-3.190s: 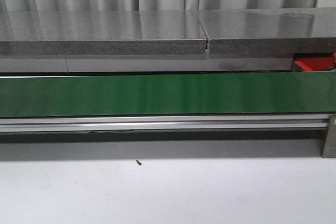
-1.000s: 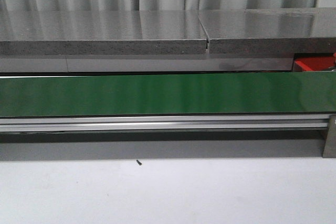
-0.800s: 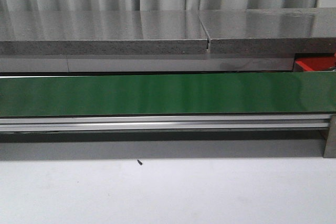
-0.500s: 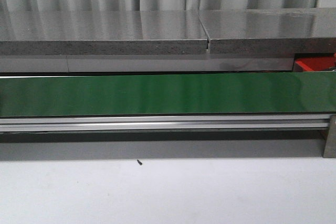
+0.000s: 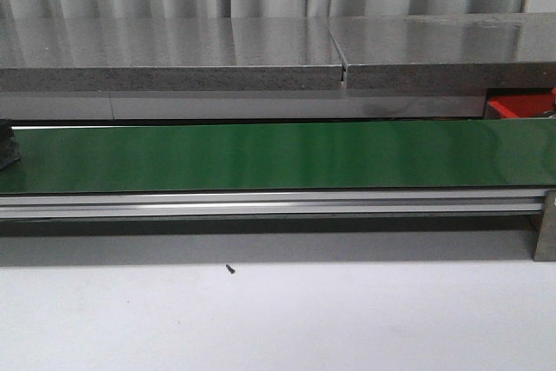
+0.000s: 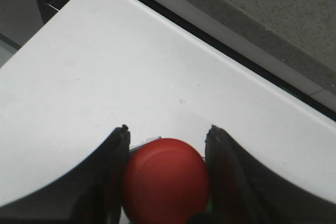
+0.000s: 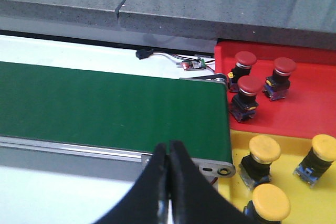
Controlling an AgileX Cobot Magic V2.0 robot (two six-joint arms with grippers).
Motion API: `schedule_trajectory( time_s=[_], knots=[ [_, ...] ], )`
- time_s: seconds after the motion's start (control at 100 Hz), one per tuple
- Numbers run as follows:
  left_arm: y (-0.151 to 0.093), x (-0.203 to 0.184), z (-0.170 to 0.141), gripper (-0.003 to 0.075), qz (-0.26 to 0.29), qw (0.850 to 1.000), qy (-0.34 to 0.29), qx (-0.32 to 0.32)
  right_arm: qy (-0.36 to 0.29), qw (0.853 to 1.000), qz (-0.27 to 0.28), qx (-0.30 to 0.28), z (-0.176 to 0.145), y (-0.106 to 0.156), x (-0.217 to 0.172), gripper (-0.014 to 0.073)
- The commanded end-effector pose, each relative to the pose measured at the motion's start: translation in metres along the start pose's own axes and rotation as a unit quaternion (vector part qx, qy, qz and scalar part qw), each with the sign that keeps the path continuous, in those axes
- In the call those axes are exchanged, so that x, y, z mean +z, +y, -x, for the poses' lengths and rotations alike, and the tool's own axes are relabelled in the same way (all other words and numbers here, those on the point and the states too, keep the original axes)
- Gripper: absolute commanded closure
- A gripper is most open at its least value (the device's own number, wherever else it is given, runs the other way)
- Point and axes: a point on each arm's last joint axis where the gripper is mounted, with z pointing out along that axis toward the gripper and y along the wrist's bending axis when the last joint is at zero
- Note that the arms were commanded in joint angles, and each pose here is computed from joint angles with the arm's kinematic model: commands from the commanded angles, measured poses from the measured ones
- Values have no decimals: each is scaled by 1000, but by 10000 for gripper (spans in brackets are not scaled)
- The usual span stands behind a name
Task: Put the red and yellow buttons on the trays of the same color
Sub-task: 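Lower the left gripper onto the red button and grasp it, then set the red button on the green belt and release it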
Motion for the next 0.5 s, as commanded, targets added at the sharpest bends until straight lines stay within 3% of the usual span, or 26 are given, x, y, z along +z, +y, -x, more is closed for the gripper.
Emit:
schedule_trajectory(
  time_s=[0.0, 0.49],
  knots=[
    [-14, -25, 2, 545, -16, 999, -48, 6, -49, 999, -10, 1, 15, -2, -3, 710],
    [-27, 14, -54, 545, -23, 999, 16, 17, -49, 999, -10, 1, 15, -2, -3, 710]
  ],
)
